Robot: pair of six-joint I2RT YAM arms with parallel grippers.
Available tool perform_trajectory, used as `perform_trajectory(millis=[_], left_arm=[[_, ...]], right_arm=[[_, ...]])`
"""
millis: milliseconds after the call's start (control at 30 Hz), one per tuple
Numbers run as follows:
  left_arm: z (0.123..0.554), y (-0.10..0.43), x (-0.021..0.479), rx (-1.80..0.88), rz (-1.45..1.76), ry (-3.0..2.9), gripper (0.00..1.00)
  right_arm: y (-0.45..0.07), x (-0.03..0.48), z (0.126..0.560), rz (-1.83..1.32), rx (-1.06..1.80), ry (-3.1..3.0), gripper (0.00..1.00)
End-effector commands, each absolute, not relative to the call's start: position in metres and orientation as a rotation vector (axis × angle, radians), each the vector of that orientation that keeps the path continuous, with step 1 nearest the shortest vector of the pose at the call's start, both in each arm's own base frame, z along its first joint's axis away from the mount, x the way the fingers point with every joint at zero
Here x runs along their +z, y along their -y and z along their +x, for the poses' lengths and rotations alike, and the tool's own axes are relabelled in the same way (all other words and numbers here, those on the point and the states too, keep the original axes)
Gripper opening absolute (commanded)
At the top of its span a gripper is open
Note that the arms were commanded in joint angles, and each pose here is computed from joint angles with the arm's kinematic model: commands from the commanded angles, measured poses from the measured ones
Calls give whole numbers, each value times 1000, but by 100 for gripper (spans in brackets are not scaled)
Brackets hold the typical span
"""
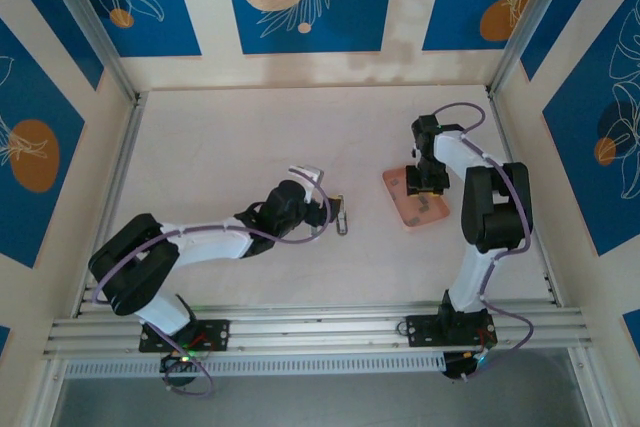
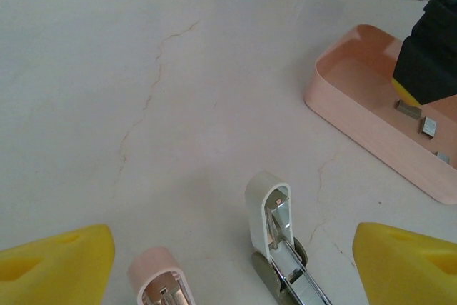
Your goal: Load the staples into the stapler
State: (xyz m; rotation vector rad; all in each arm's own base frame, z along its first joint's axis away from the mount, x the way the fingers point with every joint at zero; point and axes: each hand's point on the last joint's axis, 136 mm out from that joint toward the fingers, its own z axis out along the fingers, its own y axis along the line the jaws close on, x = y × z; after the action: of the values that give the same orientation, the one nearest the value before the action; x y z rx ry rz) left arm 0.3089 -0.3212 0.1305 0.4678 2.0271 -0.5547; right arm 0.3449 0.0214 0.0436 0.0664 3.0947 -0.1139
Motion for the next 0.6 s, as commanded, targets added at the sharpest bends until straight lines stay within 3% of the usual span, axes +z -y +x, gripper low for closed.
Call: perform_trajectory(millis=[0, 567], left_arm=[[313, 329, 135, -544, 476, -2009, 87], [312, 330, 133, -545, 483, -2001, 87]], right_arm=[[-22, 46, 352, 45, -134, -3086, 40], [-22, 29, 352, -9, -270, -3133, 40]])
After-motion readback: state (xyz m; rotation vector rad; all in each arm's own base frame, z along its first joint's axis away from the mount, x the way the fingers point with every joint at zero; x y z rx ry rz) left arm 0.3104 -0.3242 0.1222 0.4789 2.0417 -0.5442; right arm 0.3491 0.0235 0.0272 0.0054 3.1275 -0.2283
